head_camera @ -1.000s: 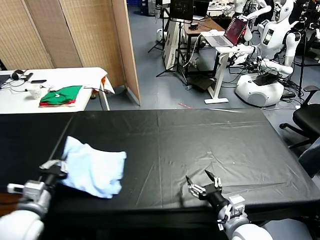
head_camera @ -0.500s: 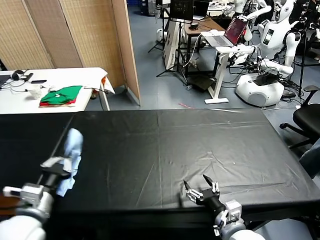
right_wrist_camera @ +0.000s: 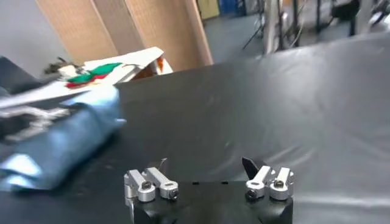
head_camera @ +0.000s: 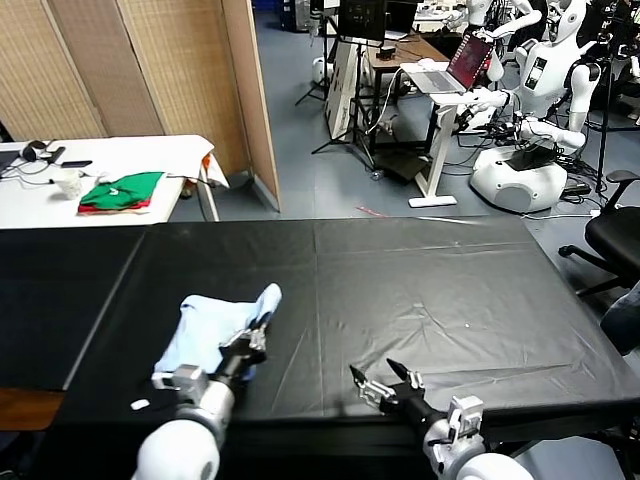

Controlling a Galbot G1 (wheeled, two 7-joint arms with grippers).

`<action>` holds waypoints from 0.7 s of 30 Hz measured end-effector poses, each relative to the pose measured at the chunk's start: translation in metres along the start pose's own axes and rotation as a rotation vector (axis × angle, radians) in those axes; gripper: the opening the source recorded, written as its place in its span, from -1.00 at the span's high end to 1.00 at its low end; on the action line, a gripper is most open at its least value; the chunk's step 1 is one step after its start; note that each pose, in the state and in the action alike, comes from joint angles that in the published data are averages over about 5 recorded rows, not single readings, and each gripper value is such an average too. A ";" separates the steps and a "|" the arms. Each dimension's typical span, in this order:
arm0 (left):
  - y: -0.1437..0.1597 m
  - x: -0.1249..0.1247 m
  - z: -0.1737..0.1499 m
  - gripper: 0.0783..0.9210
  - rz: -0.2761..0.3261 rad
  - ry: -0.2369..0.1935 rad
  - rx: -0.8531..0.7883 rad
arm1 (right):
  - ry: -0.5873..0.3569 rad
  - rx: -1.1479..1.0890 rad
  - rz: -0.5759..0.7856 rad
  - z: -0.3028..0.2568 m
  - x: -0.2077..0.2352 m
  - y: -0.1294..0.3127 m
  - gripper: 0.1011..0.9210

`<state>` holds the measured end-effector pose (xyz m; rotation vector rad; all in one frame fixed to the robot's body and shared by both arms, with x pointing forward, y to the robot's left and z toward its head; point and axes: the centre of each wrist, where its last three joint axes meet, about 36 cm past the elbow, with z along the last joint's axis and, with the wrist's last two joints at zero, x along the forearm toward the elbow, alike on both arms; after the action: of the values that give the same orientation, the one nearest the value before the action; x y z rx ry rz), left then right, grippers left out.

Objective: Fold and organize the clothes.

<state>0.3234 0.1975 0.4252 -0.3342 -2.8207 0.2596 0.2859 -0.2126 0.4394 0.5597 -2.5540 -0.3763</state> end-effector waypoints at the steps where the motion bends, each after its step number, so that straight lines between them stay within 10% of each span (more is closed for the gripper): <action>1: -0.002 -0.002 0.002 0.78 0.011 -0.004 -0.004 | 0.005 -0.007 -0.014 -0.001 -0.002 0.000 -0.97; 6: -0.004 -0.001 0.004 0.48 0.074 -0.052 -0.023 | 0.028 -0.031 -0.085 -0.004 -0.016 0.001 -0.97; 15: 0.018 0.011 -0.008 -0.79 0.045 -0.177 -0.156 | 0.029 -0.059 -0.172 -0.016 -0.056 0.009 -0.97; 21: 0.034 0.021 -0.012 -0.96 -0.026 -0.198 -0.231 | 0.048 -0.097 -0.187 -0.017 -0.087 0.014 -0.97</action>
<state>0.3146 0.2375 0.4347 -0.3367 -3.0555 -0.0436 0.3592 -0.1634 0.4239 0.7644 -2.4295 -0.5427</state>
